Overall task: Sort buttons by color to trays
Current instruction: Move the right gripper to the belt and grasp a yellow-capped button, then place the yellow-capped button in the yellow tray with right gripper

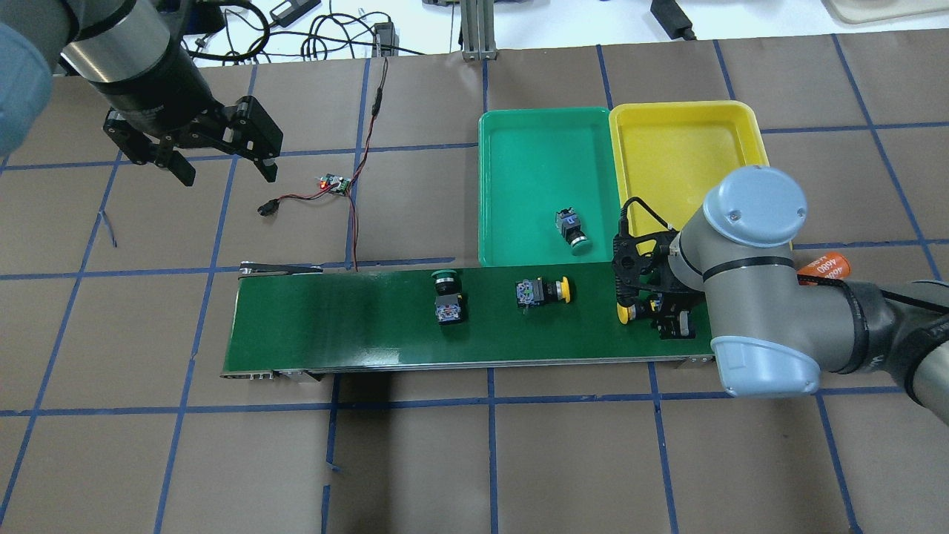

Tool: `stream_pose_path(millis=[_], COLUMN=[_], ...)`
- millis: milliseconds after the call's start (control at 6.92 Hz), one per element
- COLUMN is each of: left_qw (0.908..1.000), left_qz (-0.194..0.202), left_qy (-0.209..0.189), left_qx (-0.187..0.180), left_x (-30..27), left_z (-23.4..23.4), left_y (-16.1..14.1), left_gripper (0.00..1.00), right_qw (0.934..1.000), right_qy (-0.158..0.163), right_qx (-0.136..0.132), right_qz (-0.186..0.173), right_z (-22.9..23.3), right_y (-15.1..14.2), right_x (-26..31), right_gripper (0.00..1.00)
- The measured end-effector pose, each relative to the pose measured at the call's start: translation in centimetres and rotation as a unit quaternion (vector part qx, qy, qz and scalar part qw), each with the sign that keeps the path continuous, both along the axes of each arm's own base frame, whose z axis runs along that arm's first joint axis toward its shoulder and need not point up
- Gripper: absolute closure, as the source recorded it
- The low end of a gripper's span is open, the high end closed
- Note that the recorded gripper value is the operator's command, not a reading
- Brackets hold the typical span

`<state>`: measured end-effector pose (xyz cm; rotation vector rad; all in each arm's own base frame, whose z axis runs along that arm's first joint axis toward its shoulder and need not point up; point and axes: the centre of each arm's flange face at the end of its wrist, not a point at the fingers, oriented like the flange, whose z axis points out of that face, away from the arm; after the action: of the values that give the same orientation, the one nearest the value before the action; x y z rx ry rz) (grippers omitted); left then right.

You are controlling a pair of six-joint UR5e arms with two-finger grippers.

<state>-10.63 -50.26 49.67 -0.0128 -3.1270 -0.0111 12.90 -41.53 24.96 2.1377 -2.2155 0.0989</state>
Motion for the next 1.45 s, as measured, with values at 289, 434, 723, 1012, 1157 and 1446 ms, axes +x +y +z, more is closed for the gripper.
stream_pose_path(millis=[289,434,723,1012,1157,1446], left_qw=[1.0000,1.0000,1.0000,1.0000,1.0000,1.0000], left_qz=[0.000,0.001,0.001,0.001,0.001,0.001], left_qy=[0.000,0.000,0.000,0.000,0.001,0.001], left_qx=[-0.001,-0.001,-0.001,-0.001,-0.001,-0.002], left_x=[0.0,0.1,0.1,0.2,0.2,0.2], left_z=[0.1,0.1,0.1,0.1,0.1,0.1], left_y=[0.0,0.0,0.0,0.0,0.0,0.0], left_gripper=[0.00,0.00,0.00,0.00,0.00,0.00], right_qw=[1.0000,0.9998,0.9986,0.9979,0.9982,0.9987], right_qy=[0.004,0.004,0.005,0.013,0.019,0.022], right_qx=[-0.008,-0.017,-0.052,-0.063,-0.057,-0.045], right_qz=[-0.002,-0.004,-0.006,-0.006,0.007,0.015], right_z=[0.3,0.8,3.3,2.7,1.1,-0.8], right_y=[-0.4,-0.9,-6.9,-17.4,-20.9,-22.8], right_x=[-0.3,-0.4,-1.1,-5.2,-8.1,-10.8], right_gripper=[0.91,0.90,0.85,0.55,0.30,0.30])
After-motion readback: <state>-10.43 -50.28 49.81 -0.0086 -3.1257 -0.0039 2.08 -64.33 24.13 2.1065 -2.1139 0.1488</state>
